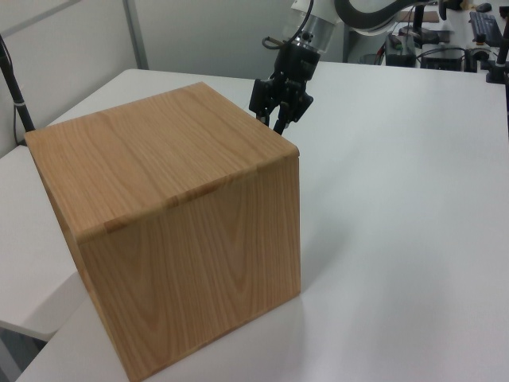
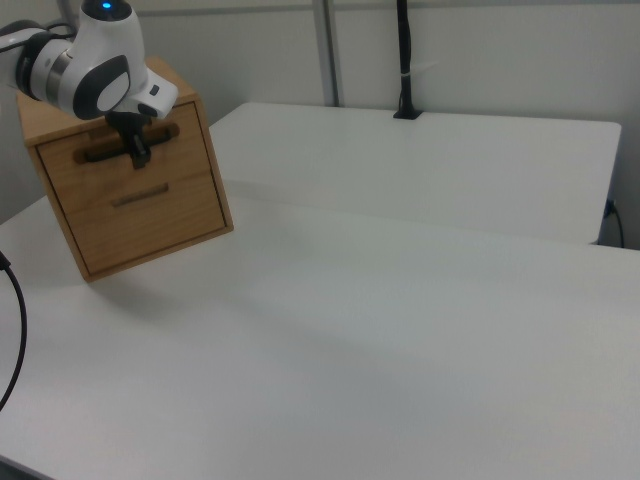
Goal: Open the drawer by sliding it
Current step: 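Move the open gripper toward the black drawer handle, then lower the gripper onto the black handle and close it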
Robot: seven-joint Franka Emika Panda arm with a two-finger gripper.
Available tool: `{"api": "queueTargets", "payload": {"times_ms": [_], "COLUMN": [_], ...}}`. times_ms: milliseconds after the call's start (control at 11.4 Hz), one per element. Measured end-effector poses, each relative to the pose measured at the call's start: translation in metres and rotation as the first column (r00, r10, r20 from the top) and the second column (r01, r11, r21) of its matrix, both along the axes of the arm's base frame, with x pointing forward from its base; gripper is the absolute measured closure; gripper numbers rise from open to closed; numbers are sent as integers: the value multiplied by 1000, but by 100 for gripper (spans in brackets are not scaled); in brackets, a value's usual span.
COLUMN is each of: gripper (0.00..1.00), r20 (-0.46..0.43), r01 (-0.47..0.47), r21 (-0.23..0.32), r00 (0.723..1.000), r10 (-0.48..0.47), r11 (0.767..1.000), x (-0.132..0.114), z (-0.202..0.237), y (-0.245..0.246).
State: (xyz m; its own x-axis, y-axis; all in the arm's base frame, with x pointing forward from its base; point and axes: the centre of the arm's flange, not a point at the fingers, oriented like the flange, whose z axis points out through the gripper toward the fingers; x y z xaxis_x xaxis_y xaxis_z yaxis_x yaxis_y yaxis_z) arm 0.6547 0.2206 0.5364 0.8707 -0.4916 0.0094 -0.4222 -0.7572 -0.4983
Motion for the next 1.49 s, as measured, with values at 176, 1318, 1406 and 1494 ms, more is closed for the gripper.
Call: {"api": "queueTargets", "payload": {"times_ms": [176, 1318, 1406, 1494], "gripper": [62, 56, 57, 69], "r20": [2, 7, 8, 19], "r01": [10, 6, 7, 10], "r21": [2, 32, 32, 35], "r00": [1000, 1000, 1000, 1000], "r10": [-10, -7, -7, -11], "r11": [1000, 999, 999, 999], "x": [1, 8, 8, 8], "z": [1, -2, -2, -1], "y": [-1, 16, 16, 16]}}
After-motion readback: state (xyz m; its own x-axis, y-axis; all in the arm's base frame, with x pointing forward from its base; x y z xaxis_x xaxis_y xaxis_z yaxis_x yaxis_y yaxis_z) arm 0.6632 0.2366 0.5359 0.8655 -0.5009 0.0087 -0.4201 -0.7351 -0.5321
